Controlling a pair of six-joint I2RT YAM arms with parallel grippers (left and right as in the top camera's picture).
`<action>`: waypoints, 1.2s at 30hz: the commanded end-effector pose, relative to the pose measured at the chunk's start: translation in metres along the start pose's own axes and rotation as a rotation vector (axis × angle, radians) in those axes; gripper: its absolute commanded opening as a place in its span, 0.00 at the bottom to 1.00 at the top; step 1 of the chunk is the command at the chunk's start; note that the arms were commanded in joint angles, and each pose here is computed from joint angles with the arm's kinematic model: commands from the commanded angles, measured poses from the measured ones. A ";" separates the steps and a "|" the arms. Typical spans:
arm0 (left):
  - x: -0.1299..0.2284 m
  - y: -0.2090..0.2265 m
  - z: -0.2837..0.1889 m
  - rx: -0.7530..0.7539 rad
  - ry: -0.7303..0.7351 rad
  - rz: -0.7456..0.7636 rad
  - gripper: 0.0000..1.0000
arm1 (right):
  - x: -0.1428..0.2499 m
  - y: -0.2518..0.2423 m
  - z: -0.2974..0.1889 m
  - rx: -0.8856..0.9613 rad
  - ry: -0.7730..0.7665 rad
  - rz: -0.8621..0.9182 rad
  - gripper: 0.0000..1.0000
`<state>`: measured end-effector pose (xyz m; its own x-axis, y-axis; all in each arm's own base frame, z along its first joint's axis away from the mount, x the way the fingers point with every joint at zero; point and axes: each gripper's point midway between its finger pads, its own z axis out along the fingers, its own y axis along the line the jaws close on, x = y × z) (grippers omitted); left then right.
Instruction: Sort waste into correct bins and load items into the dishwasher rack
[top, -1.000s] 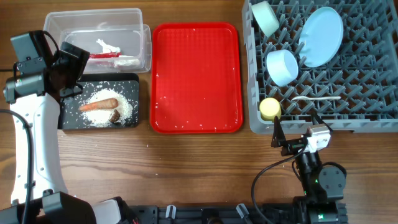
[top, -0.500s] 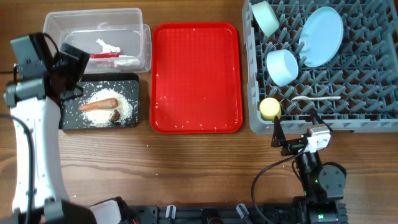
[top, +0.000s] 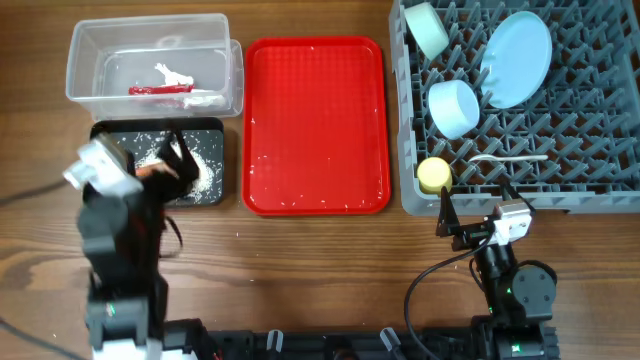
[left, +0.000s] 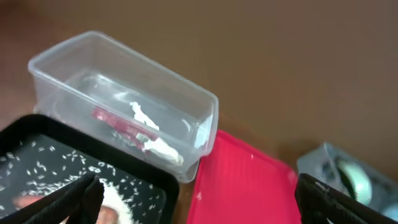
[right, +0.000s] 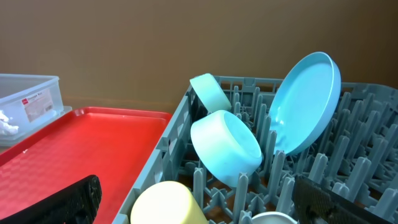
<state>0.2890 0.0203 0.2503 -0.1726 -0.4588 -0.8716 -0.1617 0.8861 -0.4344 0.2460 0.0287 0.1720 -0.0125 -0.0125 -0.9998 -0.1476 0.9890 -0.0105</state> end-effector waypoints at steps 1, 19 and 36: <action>0.022 0.004 -0.020 0.038 -0.055 0.163 1.00 | 0.000 -0.001 0.000 0.002 -0.002 0.014 1.00; 0.090 0.030 -0.027 0.095 -0.116 0.164 1.00 | 0.000 -0.001 0.000 0.002 -0.002 0.014 1.00; 0.098 0.034 -0.025 0.087 -0.085 0.165 1.00 | 0.000 -0.001 0.000 0.002 -0.002 0.014 1.00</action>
<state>0.2425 0.0029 0.1556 -0.1145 -0.3258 -0.9385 -0.0538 0.9453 -0.3216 0.2460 0.0287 0.1720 -0.0125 -0.0125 -0.9998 -0.1476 0.9890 -0.0105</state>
